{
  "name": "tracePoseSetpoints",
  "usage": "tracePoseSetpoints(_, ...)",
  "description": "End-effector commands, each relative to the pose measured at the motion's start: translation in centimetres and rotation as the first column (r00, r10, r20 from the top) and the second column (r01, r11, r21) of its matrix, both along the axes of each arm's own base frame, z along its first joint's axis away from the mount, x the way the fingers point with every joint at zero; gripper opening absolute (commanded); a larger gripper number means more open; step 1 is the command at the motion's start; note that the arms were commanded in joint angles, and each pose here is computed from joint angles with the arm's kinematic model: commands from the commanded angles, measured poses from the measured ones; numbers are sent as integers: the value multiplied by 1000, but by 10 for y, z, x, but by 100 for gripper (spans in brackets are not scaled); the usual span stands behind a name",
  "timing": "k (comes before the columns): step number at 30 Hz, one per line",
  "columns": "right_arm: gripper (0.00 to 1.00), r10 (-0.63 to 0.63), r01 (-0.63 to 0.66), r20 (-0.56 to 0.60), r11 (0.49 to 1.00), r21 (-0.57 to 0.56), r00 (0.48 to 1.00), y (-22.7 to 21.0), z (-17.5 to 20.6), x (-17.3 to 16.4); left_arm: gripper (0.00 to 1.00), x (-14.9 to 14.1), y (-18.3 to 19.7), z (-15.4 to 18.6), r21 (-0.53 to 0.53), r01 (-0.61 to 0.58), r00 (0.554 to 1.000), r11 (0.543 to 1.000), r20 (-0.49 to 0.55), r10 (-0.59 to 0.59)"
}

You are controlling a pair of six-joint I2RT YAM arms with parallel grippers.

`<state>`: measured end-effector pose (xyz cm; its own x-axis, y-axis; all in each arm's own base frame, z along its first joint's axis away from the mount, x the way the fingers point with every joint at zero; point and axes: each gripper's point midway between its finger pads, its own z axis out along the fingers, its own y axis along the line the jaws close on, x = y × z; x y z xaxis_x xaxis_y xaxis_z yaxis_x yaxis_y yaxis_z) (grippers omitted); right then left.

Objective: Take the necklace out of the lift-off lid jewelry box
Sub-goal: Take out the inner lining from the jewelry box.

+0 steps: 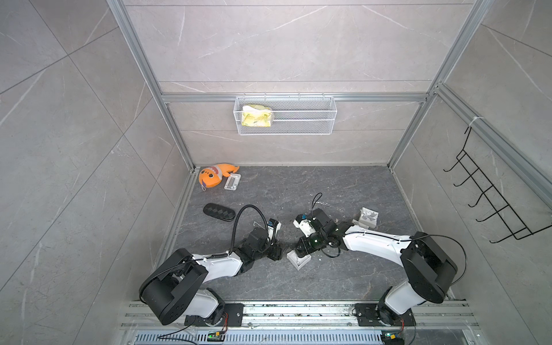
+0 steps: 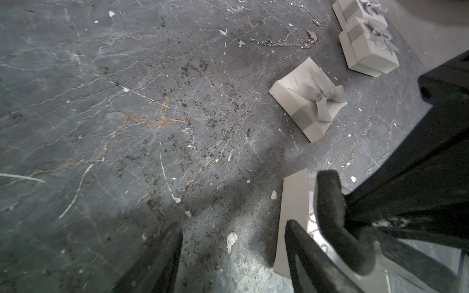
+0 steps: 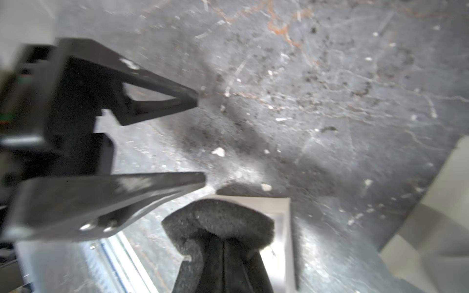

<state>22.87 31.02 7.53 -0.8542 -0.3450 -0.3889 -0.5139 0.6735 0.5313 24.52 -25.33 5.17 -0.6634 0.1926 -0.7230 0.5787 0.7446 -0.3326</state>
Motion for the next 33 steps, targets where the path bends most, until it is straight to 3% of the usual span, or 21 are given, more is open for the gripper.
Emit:
tracePoseSetpoints(1,0,54,-54,5,989,141,999,12,24,-5,67,7,-3,6,-3,-1,999,1000,40,2)
tracePoseSetpoints(6,0,25,-37,76,987,158,997,9,44,5,67,11,-1,23,-4,-26,999,1000,46,26)
tracePoseSetpoints(11,0,-47,24,246,995,98,968,-6,76,27,67,15,6,59,15,-63,996,998,63,62)
tracePoseSetpoints(21,0,-80,95,478,995,-7,875,-29,104,54,67,-3,-25,149,-204,100,993,974,82,-85)
tracePoseSetpoints(27,0,-64,61,534,998,24,843,-23,122,53,66,-2,-48,169,-290,164,986,943,66,-151)
tracePoseSetpoints(33,0,-73,42,568,997,67,820,-21,134,47,58,11,-54,173,-283,143,990,949,50,-134)
